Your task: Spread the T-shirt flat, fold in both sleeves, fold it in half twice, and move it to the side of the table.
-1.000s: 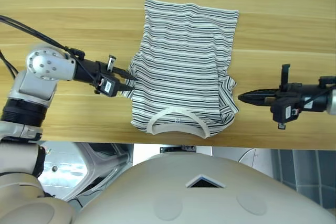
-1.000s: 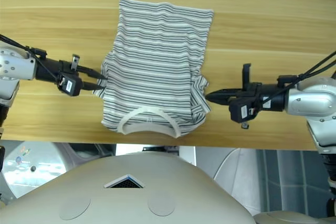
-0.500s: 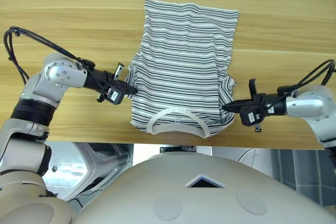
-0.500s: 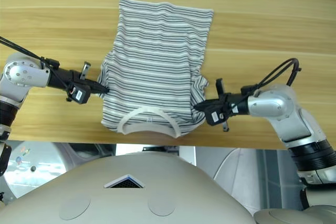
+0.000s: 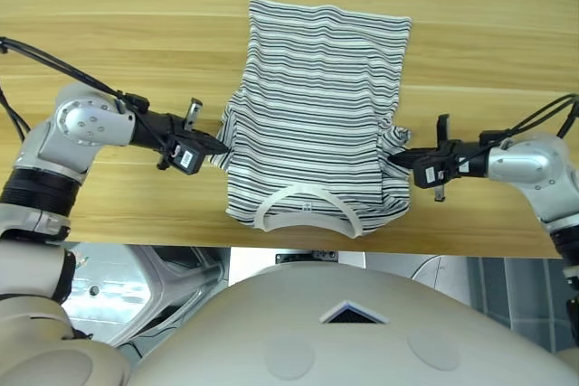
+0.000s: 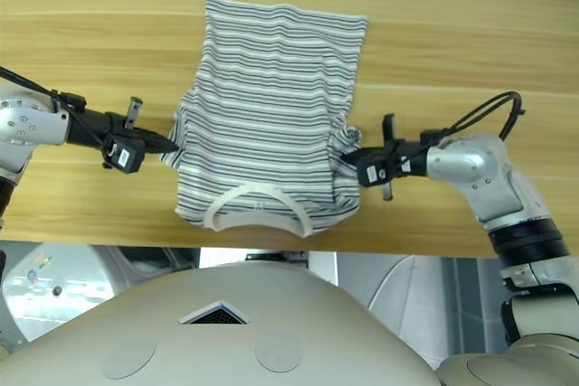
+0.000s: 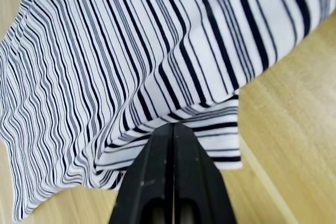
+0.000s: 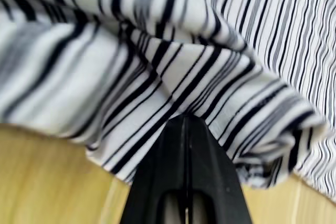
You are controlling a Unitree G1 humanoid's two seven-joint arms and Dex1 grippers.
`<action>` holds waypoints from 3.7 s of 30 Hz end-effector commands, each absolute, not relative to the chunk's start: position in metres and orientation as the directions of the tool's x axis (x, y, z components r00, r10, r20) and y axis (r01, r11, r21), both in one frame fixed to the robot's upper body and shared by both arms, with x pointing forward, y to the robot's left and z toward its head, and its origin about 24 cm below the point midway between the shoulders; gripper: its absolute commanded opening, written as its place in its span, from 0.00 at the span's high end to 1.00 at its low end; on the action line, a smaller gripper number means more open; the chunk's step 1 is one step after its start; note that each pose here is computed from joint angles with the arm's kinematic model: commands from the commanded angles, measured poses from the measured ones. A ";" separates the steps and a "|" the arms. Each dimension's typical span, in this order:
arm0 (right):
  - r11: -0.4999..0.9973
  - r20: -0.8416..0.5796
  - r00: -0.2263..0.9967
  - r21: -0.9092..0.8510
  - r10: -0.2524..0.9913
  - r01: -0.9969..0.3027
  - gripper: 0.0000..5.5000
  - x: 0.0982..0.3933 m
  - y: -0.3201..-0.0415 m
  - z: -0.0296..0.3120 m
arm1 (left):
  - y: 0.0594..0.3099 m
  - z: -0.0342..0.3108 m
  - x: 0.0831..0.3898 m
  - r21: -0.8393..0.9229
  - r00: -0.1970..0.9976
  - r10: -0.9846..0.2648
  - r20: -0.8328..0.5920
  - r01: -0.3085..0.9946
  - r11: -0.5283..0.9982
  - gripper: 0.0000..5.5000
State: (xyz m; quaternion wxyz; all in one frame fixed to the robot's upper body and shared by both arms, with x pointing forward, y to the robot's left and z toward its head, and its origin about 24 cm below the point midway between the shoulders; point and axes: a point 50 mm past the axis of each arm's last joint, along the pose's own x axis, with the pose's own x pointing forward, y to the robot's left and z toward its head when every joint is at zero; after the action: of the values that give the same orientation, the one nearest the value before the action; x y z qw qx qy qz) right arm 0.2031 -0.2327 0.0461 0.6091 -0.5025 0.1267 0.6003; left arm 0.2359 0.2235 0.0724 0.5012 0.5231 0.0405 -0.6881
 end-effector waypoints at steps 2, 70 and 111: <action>-0.231 -0.826 0.199 -0.364 0.527 -0.902 1.00 0.191 -0.248 0.032 | 0.226 0.081 0.237 0.490 0.073 -0.657 -0.750 0.729 -0.478 1.00; 0.118 -0.531 0.448 -0.541 0.719 -0.833 0.67 0.202 -0.267 0.116 | 0.289 0.120 0.216 0.541 0.293 -0.533 -0.794 0.740 -0.400 0.61; 0.091 -0.493 0.406 -0.544 0.770 -0.834 0.11 0.195 -0.251 0.116 | 0.246 0.067 0.205 0.431 0.154 -0.502 -0.851 0.751 -0.500 1.00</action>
State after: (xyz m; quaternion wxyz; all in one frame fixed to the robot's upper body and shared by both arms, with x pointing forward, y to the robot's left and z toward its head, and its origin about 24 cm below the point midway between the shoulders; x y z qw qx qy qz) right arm 0.1960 -0.2523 0.1141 0.7366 -0.3982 0.0451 0.5448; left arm 0.2050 0.2459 0.0668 0.4921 0.5828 0.1017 -0.6386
